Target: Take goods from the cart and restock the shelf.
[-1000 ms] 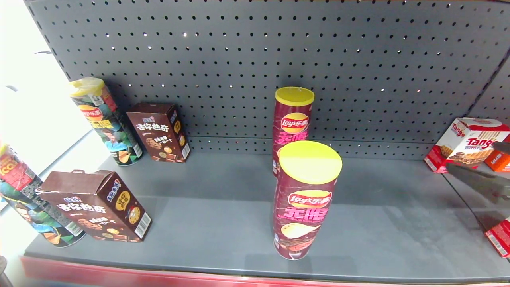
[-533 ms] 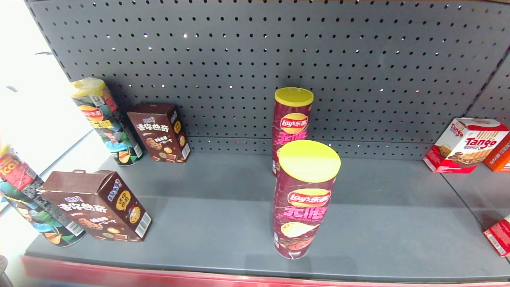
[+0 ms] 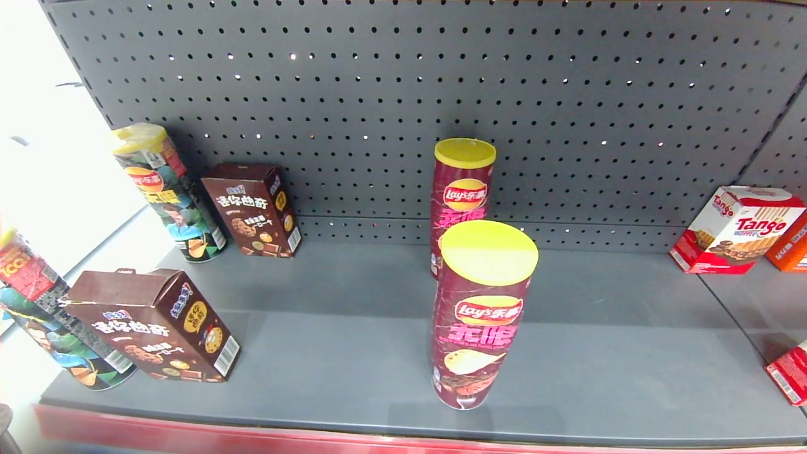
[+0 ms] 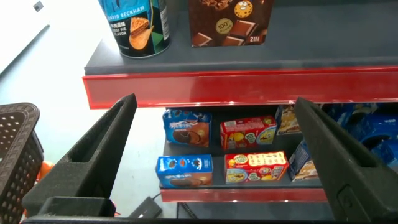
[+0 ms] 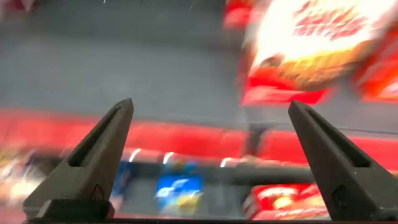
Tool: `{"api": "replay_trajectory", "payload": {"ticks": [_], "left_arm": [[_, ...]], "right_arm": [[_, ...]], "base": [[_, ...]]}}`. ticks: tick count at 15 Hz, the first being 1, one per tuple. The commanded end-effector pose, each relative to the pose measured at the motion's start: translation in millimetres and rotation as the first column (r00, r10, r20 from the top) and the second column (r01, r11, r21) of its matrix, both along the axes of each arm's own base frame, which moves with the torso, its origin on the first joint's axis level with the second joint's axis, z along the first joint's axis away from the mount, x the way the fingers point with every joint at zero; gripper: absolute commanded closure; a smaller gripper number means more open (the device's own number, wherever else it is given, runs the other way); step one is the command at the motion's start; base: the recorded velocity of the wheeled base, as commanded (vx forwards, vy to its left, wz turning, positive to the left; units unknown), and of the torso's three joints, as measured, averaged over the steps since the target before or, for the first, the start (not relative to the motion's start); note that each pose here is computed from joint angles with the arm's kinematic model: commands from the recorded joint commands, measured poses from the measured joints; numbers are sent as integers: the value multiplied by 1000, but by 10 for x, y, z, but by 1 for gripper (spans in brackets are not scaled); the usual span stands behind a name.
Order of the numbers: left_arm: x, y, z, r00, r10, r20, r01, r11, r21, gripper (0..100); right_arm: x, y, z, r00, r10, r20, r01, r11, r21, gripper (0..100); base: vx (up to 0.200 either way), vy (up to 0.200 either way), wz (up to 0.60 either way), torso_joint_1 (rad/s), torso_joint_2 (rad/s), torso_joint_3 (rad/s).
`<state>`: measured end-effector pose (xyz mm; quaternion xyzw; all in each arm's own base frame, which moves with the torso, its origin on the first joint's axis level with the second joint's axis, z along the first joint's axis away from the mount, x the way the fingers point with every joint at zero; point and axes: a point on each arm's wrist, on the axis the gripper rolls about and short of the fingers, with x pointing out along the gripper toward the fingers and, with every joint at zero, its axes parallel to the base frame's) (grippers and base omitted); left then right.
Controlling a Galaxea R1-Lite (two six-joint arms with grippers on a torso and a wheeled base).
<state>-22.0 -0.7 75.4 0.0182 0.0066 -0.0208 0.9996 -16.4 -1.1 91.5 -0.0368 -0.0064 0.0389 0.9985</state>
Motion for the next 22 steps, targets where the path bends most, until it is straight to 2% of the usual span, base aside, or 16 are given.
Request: {"api": "replay_trajectory", "payload": {"ticks": [1, 2, 3, 5, 12, 14, 22], "left_arm": [[1, 0, 0, 1000, 0, -1, 0, 1000, 0, 0], [1, 0, 0, 1000, 0, -1, 0, 1000, 2, 0], [1, 0, 0, 1000, 1, -1, -1, 1000, 2, 0], [1, 0, 0, 1000, 1, -1, -1, 1000, 0, 0], [1, -1, 0, 1000, -3, -1, 3, 1000, 0, 0], [1, 0, 0, 1000, -2, -1, 2, 1000, -4, 0], [0, 0, 5, 1000, -2, 0, 2, 1000, -7, 0]], "right_arm": [[10, 17, -67, 997, 69, -33, -69, 998, 1, 0], [7, 0, -90, 995, -73, -65, 75, 997, 14, 0], [-26, -5, -146, 985, -160, -67, 164, 985, 62, 0], [-55, 1, -154, 992, -123, -28, 125, 991, 56, 0], [-55, 1, -156, 992, -123, -26, 125, 990, 66, 0], [-55, 1, -156, 992, -123, -26, 125, 990, 67, 0], [-55, 1, -156, 992, -123, -26, 125, 990, 64, 0]], "base": [[0, 0, 0, 0, 0, 0], [0, 0, 0, 0, 0, 0], [0, 0, 0, 0, 0, 0], [0, 0, 0, 0, 0, 0], [0, 0, 0, 0, 0, 0], [0, 0, -600, 2, 5, 2], [0, 0, 0, 0, 0, 0]]}}
